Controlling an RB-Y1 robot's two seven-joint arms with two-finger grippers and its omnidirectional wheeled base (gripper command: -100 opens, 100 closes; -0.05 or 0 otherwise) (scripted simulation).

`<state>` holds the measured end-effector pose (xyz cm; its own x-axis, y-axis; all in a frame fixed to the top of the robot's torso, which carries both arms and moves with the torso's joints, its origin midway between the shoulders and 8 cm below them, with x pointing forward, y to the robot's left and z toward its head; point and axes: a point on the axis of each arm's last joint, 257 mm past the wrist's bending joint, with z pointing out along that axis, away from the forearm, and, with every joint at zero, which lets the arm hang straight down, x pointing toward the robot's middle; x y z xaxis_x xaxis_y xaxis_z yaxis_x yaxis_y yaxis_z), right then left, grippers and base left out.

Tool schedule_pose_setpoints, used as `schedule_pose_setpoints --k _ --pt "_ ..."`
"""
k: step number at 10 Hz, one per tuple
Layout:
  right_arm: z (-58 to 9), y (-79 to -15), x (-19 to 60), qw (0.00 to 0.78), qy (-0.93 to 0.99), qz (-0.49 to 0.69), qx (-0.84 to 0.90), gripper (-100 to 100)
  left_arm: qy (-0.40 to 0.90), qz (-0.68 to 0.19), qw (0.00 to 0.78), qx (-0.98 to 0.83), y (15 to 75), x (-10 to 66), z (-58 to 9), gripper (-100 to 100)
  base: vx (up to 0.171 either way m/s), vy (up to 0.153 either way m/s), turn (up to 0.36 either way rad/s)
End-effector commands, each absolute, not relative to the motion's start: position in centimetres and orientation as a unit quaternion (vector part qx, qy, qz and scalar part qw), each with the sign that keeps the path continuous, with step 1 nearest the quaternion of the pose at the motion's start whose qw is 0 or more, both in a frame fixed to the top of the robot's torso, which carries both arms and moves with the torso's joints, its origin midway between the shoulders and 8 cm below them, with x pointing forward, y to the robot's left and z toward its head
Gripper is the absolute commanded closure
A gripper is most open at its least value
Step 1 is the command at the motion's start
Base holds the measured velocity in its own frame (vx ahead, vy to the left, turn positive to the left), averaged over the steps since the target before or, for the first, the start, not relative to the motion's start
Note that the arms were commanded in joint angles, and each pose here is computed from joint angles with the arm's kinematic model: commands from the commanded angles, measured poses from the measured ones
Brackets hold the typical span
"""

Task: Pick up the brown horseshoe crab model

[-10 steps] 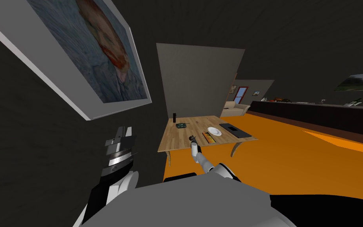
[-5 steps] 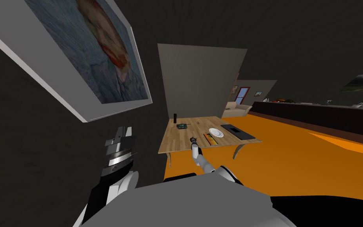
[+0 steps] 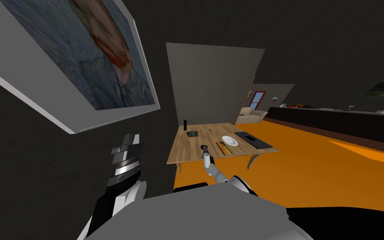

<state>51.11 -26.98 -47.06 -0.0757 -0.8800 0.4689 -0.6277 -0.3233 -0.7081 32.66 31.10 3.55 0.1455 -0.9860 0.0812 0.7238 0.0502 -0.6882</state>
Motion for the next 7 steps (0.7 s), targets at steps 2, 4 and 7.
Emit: schedule_pose_setpoints --k 2,4,7 --pt "-47.1 -27.0 51.1 0.135 0.566 -0.467 -0.666 100 0.214 -0.618 0.692 -0.306 31.1 32.7 3.5 0 0.000 0.000 0.000" --pt "-46.5 -26.0 51.9 0.136 0.564 -0.466 -0.668 100 0.214 -0.618 0.692 -0.306 31.1 32.7 3.5 0 -0.045 -0.005 -0.020" --pt "-46.5 -26.2 51.7 0.135 0.564 -0.466 -0.668 0 0.214 -0.618 0.692 -0.306 31.1 32.7 3.5 0 -0.056 0.004 -0.008"
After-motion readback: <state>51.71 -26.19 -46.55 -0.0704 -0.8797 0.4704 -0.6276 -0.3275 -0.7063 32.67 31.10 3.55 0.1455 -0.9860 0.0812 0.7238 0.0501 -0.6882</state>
